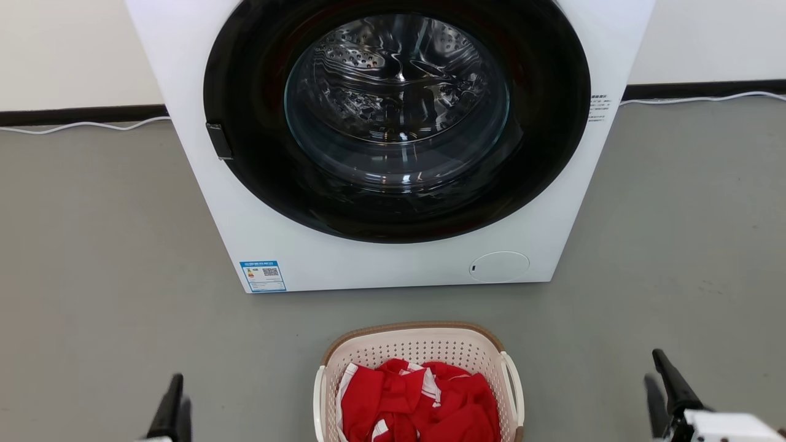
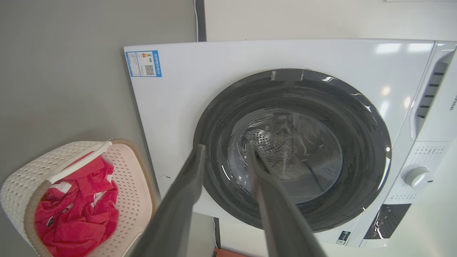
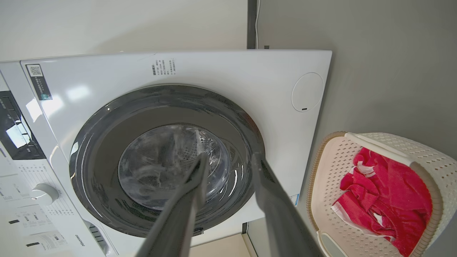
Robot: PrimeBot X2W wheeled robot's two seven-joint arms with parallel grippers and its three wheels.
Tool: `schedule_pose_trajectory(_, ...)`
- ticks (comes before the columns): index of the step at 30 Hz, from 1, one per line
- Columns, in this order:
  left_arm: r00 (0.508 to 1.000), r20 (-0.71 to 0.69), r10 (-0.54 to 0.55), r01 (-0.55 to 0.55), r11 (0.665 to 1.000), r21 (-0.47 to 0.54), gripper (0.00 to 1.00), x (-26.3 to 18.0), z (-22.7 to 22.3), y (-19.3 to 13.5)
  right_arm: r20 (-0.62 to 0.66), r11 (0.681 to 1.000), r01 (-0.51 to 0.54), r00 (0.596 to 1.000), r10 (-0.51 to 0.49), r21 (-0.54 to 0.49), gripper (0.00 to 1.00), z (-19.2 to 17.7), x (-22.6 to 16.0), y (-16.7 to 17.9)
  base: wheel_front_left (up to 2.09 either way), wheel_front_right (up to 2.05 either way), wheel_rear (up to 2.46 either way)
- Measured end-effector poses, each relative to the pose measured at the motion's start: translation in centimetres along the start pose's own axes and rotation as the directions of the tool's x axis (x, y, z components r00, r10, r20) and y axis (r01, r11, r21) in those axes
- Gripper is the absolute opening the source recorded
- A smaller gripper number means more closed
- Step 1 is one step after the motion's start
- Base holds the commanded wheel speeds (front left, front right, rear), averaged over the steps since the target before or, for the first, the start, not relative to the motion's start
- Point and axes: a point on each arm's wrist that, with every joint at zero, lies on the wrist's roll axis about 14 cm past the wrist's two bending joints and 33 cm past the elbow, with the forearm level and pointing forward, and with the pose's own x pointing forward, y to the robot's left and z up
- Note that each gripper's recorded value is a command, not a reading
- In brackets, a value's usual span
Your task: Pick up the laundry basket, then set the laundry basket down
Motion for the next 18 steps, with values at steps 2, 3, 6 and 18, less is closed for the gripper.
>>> schedule_pose_trajectory(2,0.999,-0.001,0.042,-0.042,0.999,-0.013,1.0,-0.58,-0.29,1.48,0.0,0.999,0.034,0.999,-0.034,0.01,1.0,-0.23,-0.43,-1.18,0.0,0.0,0.0)
schedule_pose_trajectory(3,0.999,0.0,0.052,-0.052,0.999,-0.015,1.0,-0.7,-0.36,1.81,-0.002,0.999,0.041,0.999,-0.041,0.011,1.0,-0.31,-0.54,-1.43,0.0,0.0,0.0)
schedule_pose_trajectory(6,0.999,0.004,0.049,-0.049,0.999,-0.012,1.0,-0.64,-0.28,1.68,-0.005,0.999,0.04,0.999,-0.04,0.009,1.0,-0.43,-0.53,-1.39,0.0,0.0,0.0)
schedule_pose_trajectory(18,0.999,0.008,0.052,-0.053,0.997,0.063,1.0,-0.28,-0.63,1.63,-0.021,0.997,0.026,0.999,-0.028,-0.074,1.0,-1.04,0.11,-0.76,0.0,0.0,0.0)
